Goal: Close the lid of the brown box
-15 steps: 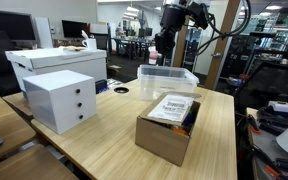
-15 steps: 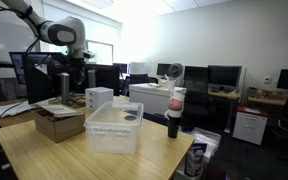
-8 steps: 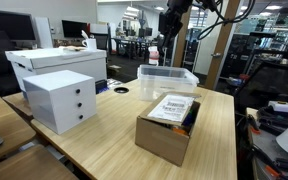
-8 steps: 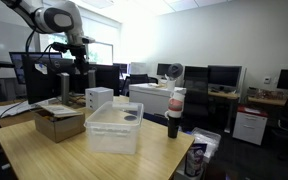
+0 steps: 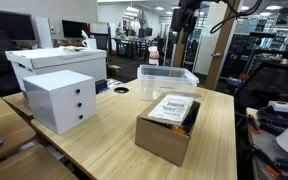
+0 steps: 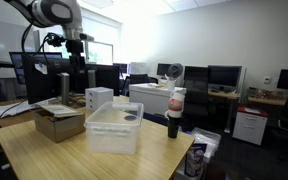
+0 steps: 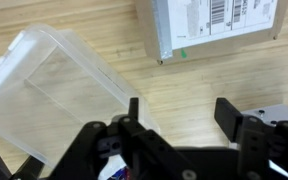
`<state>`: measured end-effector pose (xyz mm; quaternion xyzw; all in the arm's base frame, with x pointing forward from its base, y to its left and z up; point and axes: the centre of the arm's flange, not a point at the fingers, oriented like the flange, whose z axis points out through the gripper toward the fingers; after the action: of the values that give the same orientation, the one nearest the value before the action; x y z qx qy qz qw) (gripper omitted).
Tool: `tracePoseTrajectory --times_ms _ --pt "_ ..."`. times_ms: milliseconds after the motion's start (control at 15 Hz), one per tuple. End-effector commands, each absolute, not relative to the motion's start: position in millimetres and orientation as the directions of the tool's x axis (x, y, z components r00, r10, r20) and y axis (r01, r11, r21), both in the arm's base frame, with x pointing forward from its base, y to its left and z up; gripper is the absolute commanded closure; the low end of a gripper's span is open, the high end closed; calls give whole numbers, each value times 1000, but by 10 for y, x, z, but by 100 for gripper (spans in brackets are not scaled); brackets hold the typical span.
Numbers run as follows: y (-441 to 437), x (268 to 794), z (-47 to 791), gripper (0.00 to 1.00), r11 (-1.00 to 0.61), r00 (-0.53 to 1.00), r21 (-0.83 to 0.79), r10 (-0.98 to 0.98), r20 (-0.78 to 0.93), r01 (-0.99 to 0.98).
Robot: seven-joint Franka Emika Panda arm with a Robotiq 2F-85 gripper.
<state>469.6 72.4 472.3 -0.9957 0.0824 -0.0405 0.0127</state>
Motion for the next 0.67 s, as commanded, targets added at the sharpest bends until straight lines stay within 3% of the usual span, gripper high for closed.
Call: tracePoseTrajectory --times_ms 0,600 --pt "553 4621 4865 0 -996 996 -4 -93 13 -93" --pt "516 4651 4879 0 -997 998 -19 -70 -5 -70"
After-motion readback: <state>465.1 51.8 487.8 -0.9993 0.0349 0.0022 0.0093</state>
